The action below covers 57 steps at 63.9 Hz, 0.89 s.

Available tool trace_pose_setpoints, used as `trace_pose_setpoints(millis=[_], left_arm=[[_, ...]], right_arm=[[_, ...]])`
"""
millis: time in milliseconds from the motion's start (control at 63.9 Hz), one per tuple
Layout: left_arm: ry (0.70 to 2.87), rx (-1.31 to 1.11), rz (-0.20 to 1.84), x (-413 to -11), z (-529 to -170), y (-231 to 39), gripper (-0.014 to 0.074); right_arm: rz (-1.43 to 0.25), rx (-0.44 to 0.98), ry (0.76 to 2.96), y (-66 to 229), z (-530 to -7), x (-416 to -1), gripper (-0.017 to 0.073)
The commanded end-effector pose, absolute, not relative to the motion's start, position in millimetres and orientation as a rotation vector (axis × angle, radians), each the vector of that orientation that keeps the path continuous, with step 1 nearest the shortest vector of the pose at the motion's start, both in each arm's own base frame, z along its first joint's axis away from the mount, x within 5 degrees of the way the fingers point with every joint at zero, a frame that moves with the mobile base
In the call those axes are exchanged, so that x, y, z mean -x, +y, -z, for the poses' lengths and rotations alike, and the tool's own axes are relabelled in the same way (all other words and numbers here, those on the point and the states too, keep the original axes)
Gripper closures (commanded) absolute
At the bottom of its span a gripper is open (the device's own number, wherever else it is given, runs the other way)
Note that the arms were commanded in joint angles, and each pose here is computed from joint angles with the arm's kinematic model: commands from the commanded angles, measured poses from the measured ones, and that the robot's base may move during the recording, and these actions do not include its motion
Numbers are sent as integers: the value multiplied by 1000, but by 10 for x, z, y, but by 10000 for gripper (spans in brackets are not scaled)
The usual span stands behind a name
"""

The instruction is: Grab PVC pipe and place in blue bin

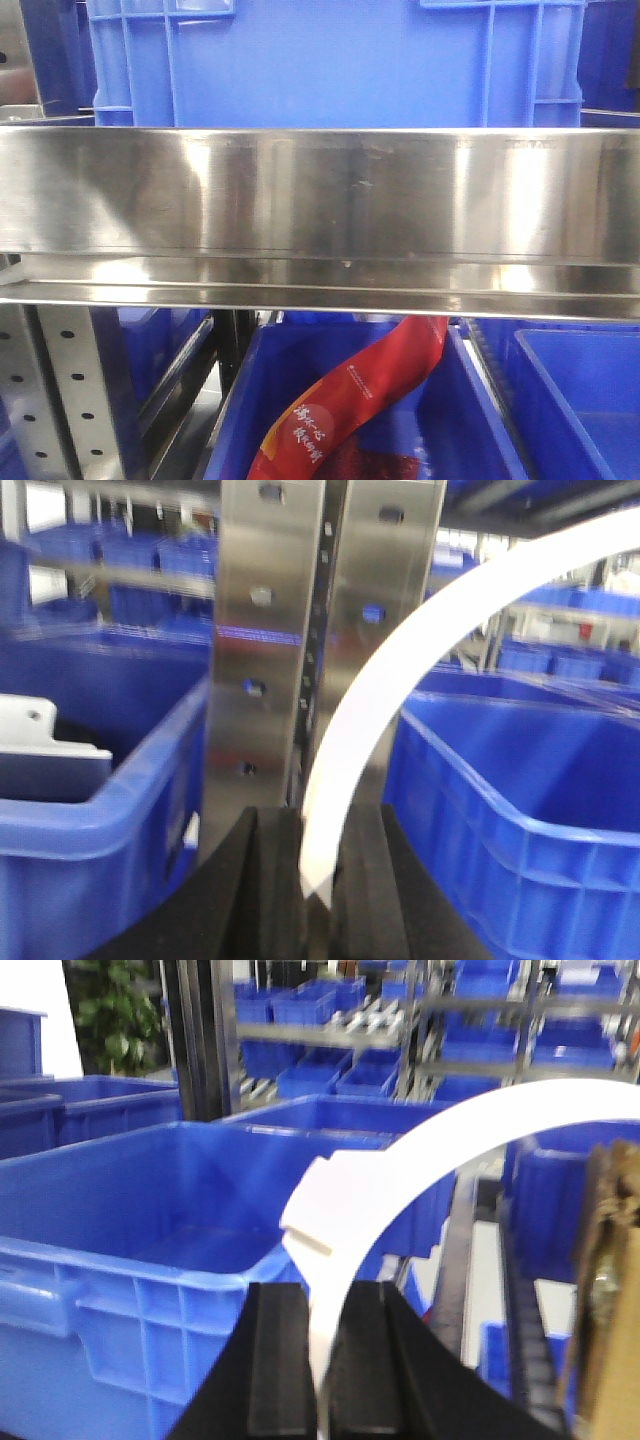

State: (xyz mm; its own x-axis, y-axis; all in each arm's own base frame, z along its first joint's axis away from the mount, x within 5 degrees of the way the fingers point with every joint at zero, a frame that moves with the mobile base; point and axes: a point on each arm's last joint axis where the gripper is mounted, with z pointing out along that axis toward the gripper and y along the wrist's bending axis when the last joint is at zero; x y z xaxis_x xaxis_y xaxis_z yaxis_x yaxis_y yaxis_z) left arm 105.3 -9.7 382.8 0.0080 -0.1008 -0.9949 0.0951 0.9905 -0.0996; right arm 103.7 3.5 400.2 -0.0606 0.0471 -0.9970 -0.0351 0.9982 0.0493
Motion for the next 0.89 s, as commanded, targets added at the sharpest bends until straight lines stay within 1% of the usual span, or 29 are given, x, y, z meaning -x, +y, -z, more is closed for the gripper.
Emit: trace_pose_setpoints(millis=[0, 63, 188, 345, 501, 595, 658, 736, 877], left_arm=[[1556, -66, 169, -1114, -4041, -163, 705], [1540, -140, 156, -1184, -4196, -221, 705], [1544, -222, 222, -1415, -4436, -399, 705], [1636, -318, 290, -1856, -4601, -716, 705], [1703, -364, 323, -2322, -4794, -996, 705], [1770, -383, 328, -2683, -4789, -1167, 705], [1781, -384, 334, -2857, -4796, -1243, 705], [1805, -388, 331, -3098, -4710, -1343, 705], [1855, -392, 335, -3345, -4525, -1451, 702]], right_arm=[[-82, -11, 1595, 44, -4196, -1162, 720], [-86, -8, 1603, 50, -4291, -1293, 720], [-109, 11, 1687, 93, -4396, -1595, 720], [-169, 72, 1837, 245, -4471, -2018, 720], [-232, 133, 1883, 454, -4550, -2401, 720], [-265, 177, 1895, 621, -4569, -2643, 720], [-281, 203, 1917, 728, -4518, -2787, 720], [-295, 228, 1949, 838, -4432, -2937, 720], [-303, 259, 2043, 943, -4271, -3106, 720]])
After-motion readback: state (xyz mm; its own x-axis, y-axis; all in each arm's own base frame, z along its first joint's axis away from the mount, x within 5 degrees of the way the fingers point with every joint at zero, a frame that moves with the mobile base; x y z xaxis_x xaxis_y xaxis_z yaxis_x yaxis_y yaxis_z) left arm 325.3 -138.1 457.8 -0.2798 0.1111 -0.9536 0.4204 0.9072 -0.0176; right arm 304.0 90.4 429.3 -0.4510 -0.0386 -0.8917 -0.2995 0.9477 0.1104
